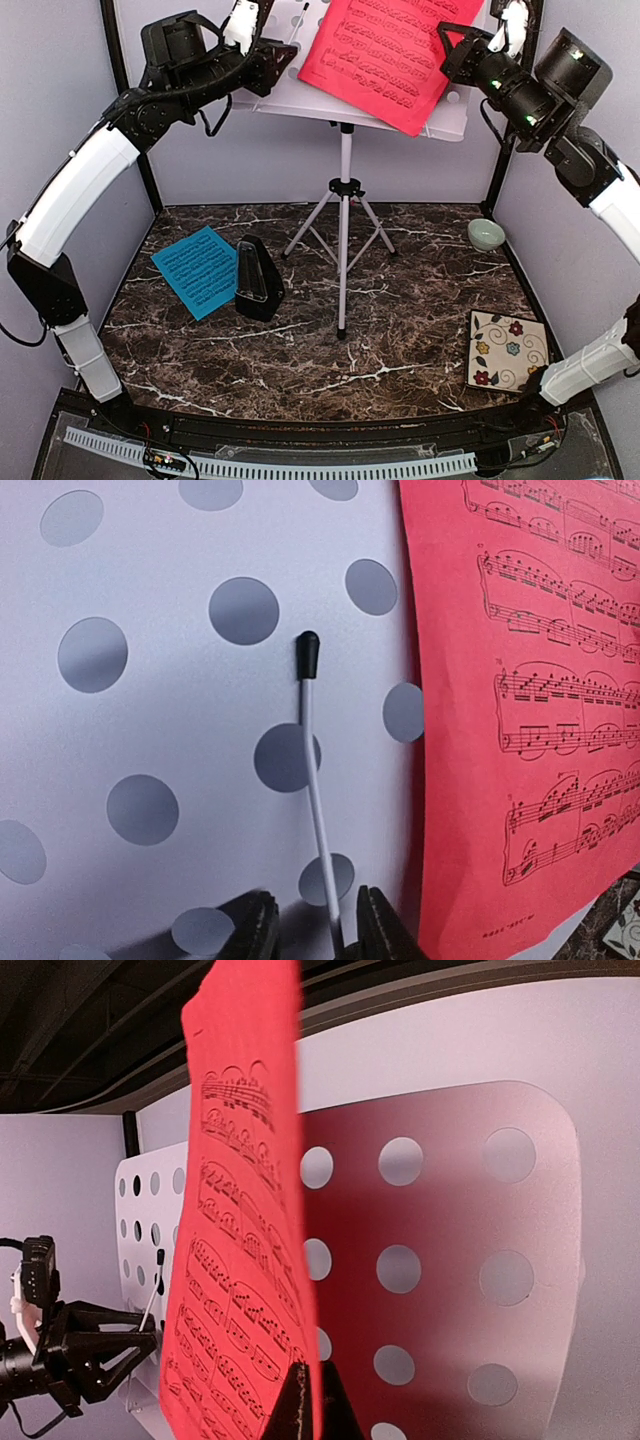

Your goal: Set up the instrument practice props

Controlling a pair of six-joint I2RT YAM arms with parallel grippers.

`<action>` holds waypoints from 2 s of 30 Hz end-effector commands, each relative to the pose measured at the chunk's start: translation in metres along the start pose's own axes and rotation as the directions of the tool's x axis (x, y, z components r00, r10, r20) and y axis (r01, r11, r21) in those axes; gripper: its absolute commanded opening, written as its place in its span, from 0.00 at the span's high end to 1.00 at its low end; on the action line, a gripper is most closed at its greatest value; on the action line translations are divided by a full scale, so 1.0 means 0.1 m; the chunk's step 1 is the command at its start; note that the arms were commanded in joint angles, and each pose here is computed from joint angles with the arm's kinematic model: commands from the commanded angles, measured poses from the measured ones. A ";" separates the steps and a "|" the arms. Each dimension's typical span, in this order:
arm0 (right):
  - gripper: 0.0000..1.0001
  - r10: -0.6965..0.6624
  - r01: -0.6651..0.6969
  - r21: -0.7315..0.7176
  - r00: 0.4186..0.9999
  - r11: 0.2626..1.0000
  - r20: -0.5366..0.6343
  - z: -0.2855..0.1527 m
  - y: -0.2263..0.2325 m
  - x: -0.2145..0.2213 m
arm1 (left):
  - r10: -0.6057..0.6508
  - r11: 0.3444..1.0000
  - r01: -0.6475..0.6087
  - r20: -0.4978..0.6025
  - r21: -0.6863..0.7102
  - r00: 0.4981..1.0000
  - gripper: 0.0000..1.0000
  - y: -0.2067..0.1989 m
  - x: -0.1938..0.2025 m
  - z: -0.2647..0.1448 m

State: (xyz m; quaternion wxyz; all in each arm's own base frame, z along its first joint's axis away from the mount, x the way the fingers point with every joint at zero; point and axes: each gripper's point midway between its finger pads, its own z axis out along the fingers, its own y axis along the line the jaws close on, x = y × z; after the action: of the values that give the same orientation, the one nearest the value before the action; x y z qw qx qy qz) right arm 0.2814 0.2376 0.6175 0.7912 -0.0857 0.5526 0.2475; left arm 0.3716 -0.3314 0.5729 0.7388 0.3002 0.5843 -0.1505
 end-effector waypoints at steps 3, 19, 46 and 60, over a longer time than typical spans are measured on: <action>1.00 0.004 -0.006 0.030 0.998 1.000 0.061 0.12 -0.10 -0.15 | 0.018 0.999 -0.017 0.023 -0.029 1.000 0.79 0.07 -0.13 -0.03; 1.00 -0.129 0.126 0.056 0.990 0.991 0.060 0.14 -0.17 -0.17 | -0.021 0.996 0.034 0.156 -0.083 0.988 1.00 0.15 -0.25 -0.19; 1.00 -0.233 0.240 -0.149 0.971 0.959 0.058 0.38 0.29 -0.09 | 0.033 0.993 -0.073 0.360 0.097 0.932 1.00 -0.25 -0.42 -0.34; 1.00 -0.389 0.407 -0.280 0.914 0.870 0.118 0.69 0.69 0.22 | 0.076 0.987 -0.121 0.349 0.108 0.934 1.00 -0.32 -0.30 -0.35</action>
State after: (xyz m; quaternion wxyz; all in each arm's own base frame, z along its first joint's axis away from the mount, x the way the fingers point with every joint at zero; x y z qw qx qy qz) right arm 0.3217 0.3275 0.6088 0.7953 -0.2966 0.5030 0.1631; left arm 0.3410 -0.3474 0.5689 0.8031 0.3358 0.4529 -0.1925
